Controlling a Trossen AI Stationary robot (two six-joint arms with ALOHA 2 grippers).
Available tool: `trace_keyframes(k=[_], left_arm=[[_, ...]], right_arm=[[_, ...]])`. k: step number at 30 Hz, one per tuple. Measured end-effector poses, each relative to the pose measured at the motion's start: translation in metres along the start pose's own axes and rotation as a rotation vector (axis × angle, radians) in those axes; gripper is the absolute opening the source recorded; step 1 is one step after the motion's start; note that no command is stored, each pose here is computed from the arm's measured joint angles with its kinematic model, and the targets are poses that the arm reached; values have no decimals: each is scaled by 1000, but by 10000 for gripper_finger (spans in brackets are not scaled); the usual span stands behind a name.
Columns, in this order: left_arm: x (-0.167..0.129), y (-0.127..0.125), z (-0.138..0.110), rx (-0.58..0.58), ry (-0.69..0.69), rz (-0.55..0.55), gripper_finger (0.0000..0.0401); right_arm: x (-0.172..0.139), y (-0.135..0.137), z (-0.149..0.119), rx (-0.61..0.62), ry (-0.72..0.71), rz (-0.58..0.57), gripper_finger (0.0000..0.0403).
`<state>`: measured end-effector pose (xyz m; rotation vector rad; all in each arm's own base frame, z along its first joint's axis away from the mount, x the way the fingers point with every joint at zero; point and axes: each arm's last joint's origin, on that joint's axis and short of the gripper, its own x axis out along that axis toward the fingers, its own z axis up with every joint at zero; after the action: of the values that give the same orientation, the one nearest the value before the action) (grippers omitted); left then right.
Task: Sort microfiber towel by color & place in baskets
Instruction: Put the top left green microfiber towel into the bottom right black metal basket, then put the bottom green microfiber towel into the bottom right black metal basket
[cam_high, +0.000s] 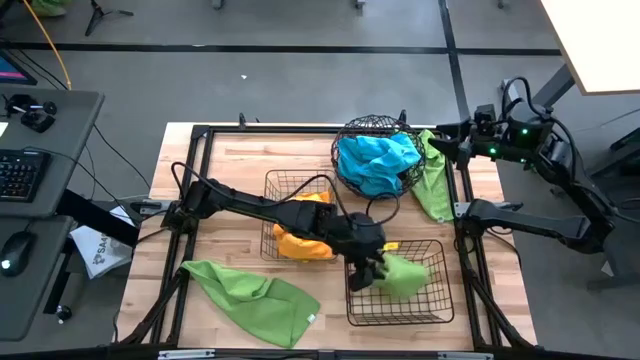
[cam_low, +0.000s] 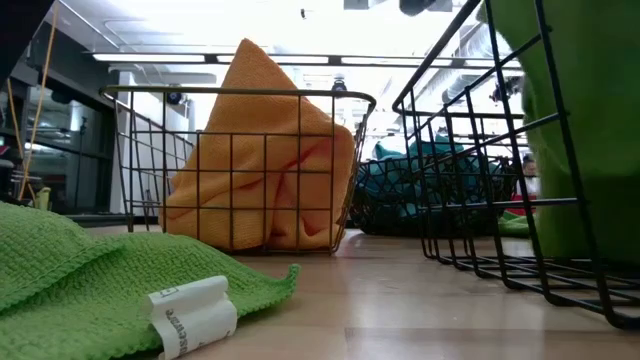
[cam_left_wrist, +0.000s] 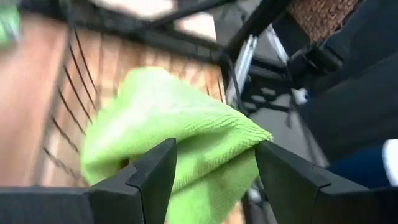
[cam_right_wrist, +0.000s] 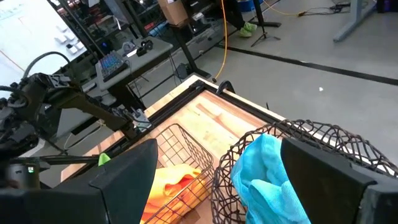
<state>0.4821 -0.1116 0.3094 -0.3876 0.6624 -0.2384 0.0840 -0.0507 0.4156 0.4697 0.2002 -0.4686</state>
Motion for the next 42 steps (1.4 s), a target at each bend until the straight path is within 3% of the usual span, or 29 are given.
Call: trace_keyframes(k=[8, 13, 15, 17, 21, 24, 27, 31, 33, 38, 42], left_arm=[[2, 2, -5, -187, 95, -85, 209], [-9, 12, -9, -301, 284, -195, 209], [-22, 11, -14, -305, 359, -152, 209], [-39, 4, -24, -270, 428, -14, 209], [-68, -26, -54, -159, 518, 349, 209], [-87, -55, -77, -80, 483, 480, 209], [-99, -80, -110, -89, 474, 515, 209], [-108, -92, -172, -202, 547, 567, 209], [-116, -95, -197, -271, 560, 534, 209], [-132, -89, -245, -334, 546, 436, 209], [-139, -69, -270, -252, 588, 466, 209]], right_arm=[[10, -2, -2, 55, 68, 1, 337], [17, -3, -5, 70, 139, 20, 337], [16, -3, -7, 65, 156, 19, 337], [16, -4, -9, 55, 173, 13, 337], [15, -5, -12, 53, 206, -4, 337], [15, -6, -13, 42, 217, -8, 337], [15, -6, -14, 43, 221, -10, 337], [18, -6, -13, 39, 227, -13, 337], [19, -6, -13, 41, 231, -15, 337], [22, -7, -13, 49, 241, -19, 337], [25, -7, -13, 76, 249, -25, 337]])
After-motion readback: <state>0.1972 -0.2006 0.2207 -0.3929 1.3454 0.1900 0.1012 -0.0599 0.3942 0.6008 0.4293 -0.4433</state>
